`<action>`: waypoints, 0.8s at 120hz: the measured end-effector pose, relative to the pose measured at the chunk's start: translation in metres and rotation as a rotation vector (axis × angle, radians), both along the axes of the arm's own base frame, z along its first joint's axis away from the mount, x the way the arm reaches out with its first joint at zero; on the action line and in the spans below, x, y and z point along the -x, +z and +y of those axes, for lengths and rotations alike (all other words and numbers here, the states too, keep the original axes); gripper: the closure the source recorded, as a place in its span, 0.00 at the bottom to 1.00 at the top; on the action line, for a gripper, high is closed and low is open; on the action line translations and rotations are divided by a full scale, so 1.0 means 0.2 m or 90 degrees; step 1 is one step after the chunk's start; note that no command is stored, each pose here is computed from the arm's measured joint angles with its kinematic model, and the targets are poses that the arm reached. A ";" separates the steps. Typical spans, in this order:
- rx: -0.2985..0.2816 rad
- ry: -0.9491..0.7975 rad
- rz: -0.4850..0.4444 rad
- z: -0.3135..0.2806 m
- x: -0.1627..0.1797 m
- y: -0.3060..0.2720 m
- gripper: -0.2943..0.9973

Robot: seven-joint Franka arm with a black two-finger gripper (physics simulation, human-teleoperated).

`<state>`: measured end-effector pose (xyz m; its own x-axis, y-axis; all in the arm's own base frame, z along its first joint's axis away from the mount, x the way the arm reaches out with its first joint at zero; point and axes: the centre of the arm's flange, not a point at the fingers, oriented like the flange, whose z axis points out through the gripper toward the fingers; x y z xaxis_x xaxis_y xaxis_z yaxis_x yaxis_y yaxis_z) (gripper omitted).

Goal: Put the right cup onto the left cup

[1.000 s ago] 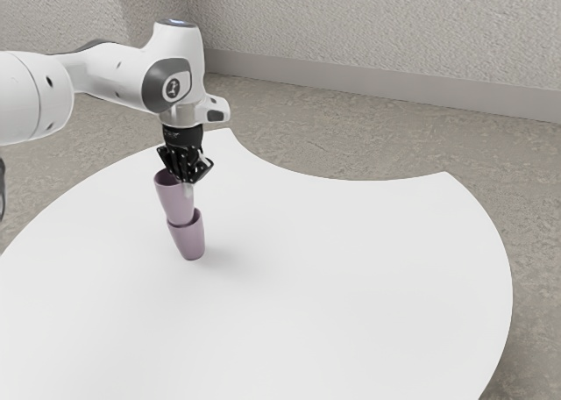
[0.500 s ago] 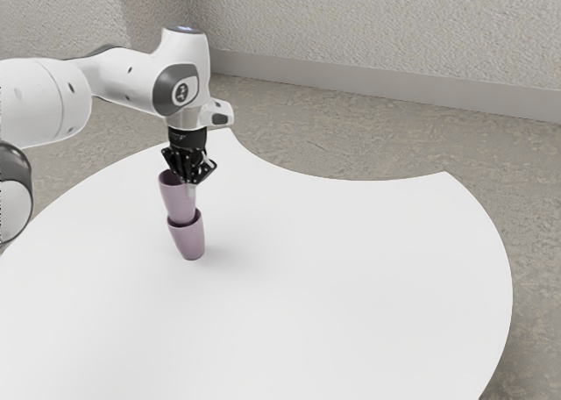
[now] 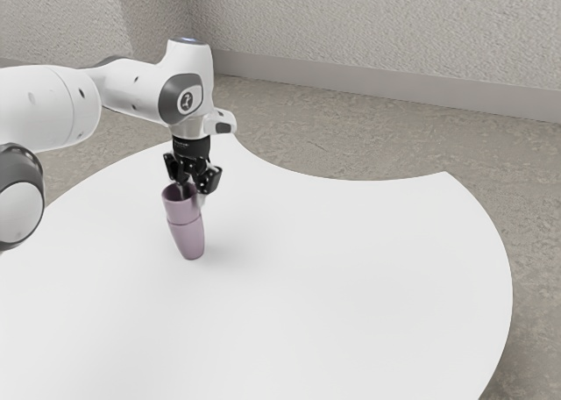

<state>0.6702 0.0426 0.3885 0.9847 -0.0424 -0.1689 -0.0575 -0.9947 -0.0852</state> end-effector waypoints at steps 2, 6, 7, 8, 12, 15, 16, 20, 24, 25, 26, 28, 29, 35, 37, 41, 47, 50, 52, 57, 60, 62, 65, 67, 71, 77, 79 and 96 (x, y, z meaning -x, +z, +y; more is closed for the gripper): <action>0.000 0.000 0.001 0.00 0.00 0.00 0.55; 0.001 0.001 0.001 0.00 0.00 0.01 0.51; 0.001 0.001 0.001 0.00 0.01 0.01 0.50; 0.002 0.001 0.001 0.00 0.01 0.02 0.49; 0.003 0.000 -0.001 -0.01 0.01 0.04 0.46; 0.004 -0.001 -0.005 -0.02 0.02 0.08 0.44; 0.004 -0.002 -0.007 -0.02 0.02 0.09 0.43; 0.006 -0.003 -0.013 -0.03 0.03 0.14 0.41; 0.008 -0.005 -0.020 -0.04 0.04 0.19 0.39; 0.009 -0.005 -0.022 -0.04 0.04 0.20 0.38; 0.009 -0.006 -0.023 -0.05 0.04 0.21 0.38; 0.011 -0.007 -0.026 -0.05 0.05 0.24 0.37; 0.012 -0.007 -0.028 -0.06 0.06 0.26 0.36; 0.017 -0.011 -0.037 -0.08 0.08 0.33 0.33; 0.019 -0.012 -0.040 -0.08 0.09 0.36 0.33; 0.024 -0.013 -0.044 -0.10 0.11 0.40 0.31; 0.030 -0.015 -0.049 -0.12 0.13 0.46 0.29; 0.034 -0.017 -0.052 -0.13 0.15 0.49 0.29; 0.036 -0.019 -0.053 -0.14 0.15 0.50 0.28; 0.041 -0.023 -0.056 -0.17 0.18 0.55 0.27; 0.044 -0.027 -0.057 -0.19 0.20 0.57 0.27; 0.046 -0.029 -0.057 -0.20 0.21 0.58 0.26; 0.049 -0.032 -0.057 -0.22 0.24 0.60 0.26; 0.050 -0.034 -0.057 -0.23 0.25 0.62 0.26; 0.054 -0.039 -0.059 -0.25 0.28 0.65 0.25; 0.058 -0.047 -0.063 -0.30 0.32 0.71 0.25; 0.059 -0.049 -0.063 -0.31 0.33 0.72 0.25; 0.065 -0.060 -0.062 -0.39 0.40 0.81 0.24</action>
